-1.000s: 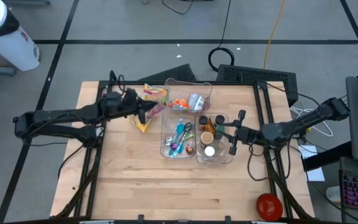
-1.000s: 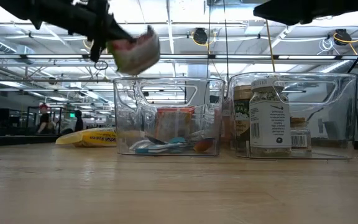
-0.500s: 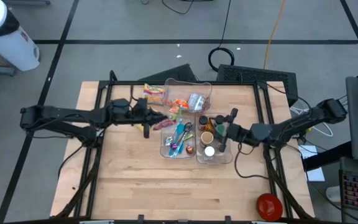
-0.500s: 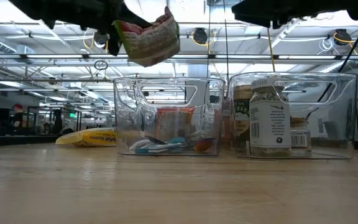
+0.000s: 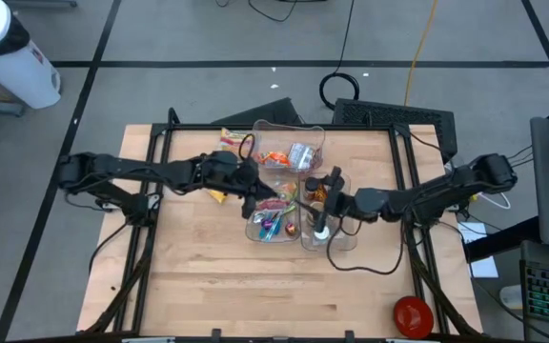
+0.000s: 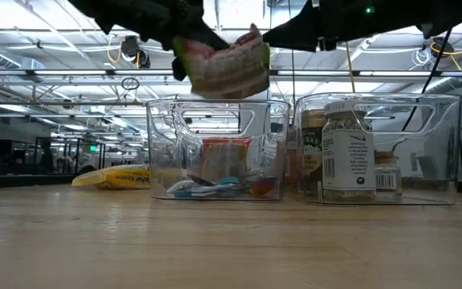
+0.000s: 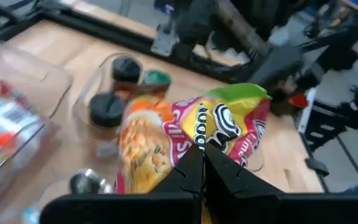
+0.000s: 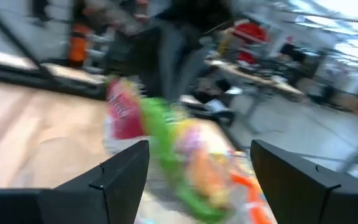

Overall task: Pick & Place Food Item
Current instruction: Put the green noodle pack into the top transparent bin

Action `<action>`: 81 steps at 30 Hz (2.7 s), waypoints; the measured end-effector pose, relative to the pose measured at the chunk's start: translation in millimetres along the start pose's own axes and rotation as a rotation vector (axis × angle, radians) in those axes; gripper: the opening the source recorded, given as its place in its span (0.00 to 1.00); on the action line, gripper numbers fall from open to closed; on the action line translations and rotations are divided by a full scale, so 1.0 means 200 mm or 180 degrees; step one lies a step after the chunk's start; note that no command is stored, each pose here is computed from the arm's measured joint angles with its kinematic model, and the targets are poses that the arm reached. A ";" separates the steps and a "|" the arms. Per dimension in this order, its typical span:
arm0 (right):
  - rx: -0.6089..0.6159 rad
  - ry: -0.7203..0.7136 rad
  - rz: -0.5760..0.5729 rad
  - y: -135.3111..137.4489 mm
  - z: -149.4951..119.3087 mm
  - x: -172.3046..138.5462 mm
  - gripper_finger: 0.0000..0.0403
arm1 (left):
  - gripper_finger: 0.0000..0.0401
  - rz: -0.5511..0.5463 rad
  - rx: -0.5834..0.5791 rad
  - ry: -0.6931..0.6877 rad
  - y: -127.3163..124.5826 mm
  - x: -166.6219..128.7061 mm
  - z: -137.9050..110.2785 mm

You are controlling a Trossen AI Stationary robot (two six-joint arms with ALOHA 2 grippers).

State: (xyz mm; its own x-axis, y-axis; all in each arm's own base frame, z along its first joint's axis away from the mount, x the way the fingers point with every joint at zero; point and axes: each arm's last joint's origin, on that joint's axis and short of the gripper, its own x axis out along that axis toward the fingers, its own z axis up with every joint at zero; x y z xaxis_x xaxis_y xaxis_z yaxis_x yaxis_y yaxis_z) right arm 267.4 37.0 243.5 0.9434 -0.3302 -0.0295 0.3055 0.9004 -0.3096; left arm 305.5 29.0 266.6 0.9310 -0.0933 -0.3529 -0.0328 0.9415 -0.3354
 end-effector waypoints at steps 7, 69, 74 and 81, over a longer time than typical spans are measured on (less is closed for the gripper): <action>0.0031 -0.0092 0.0745 0.02 -0.04 0.04 0.66 | 0.02 -0.0011 0.0066 0.0017 -0.03 0.02 0.03; -0.0910 0.1073 -0.1435 -0.65 -0.29 0.17 0.00 | 0.12 0.1069 0.0124 -0.0446 0.03 -0.28 0.16; -0.0974 0.1195 -0.0961 -0.65 -0.38 0.20 0.00 | 0.12 0.1068 0.0173 -0.0478 0.03 -0.28 0.16; -0.0958 0.1217 -0.0762 -0.63 -0.41 0.21 0.04 | 0.12 0.1043 0.0183 -0.0482 0.02 -0.28 0.16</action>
State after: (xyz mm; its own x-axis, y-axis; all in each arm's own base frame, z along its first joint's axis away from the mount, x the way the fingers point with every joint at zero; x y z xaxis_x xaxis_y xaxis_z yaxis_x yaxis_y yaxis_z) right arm 258.4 -114.2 203.3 0.7207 -0.6462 -0.2510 0.4029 0.6851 -0.6069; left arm 265.8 49.0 313.0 0.9179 0.2612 -0.2988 -0.3217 0.9305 -0.1749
